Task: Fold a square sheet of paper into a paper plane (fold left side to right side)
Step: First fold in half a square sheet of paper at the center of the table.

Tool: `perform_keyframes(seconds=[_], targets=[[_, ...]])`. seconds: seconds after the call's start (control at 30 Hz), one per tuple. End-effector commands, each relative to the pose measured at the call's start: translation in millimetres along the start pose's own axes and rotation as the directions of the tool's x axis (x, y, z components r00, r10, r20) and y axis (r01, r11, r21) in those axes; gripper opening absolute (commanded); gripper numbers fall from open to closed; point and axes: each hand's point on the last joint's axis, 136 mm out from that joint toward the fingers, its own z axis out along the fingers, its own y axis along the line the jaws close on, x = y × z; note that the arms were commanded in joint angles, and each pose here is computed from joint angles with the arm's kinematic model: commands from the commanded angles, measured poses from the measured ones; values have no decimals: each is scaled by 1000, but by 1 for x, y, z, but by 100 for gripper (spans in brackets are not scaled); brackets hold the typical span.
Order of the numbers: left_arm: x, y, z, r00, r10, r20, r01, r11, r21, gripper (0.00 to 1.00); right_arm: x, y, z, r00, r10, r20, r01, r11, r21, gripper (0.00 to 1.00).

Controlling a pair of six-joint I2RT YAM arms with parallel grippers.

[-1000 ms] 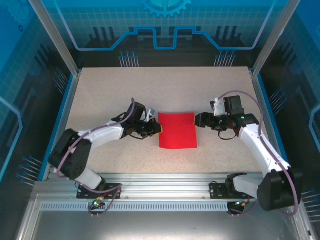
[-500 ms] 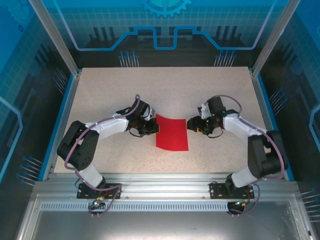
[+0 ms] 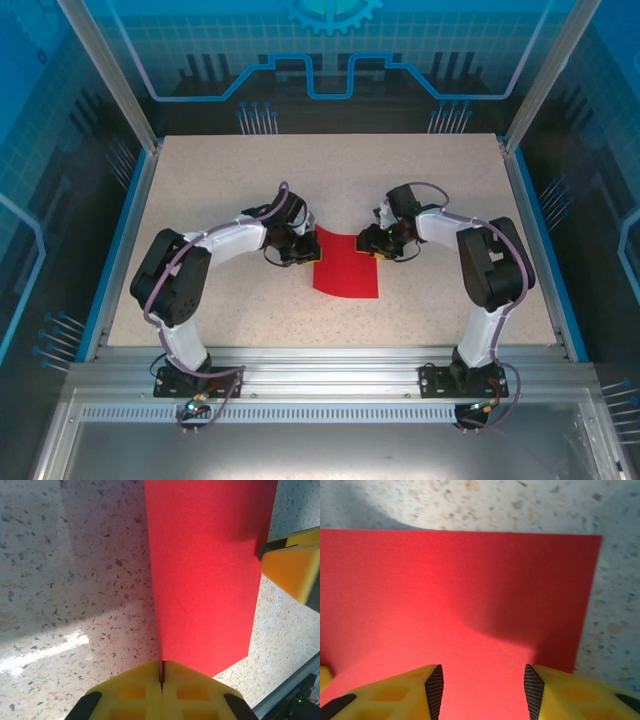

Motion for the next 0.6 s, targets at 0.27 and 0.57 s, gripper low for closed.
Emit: perform_keyframes(seconds=[0.27, 0.57], targets=[[0, -23, -5, 999, 34, -34, -31, 997, 73, 33, 17, -16, 12, 999, 9, -51, -7, 998, 57, 50], [2, -64, 5, 997, 52, -55, -40, 980, 197, 46, 16, -1, 9, 999, 31, -32, -32, 998, -61, 49]])
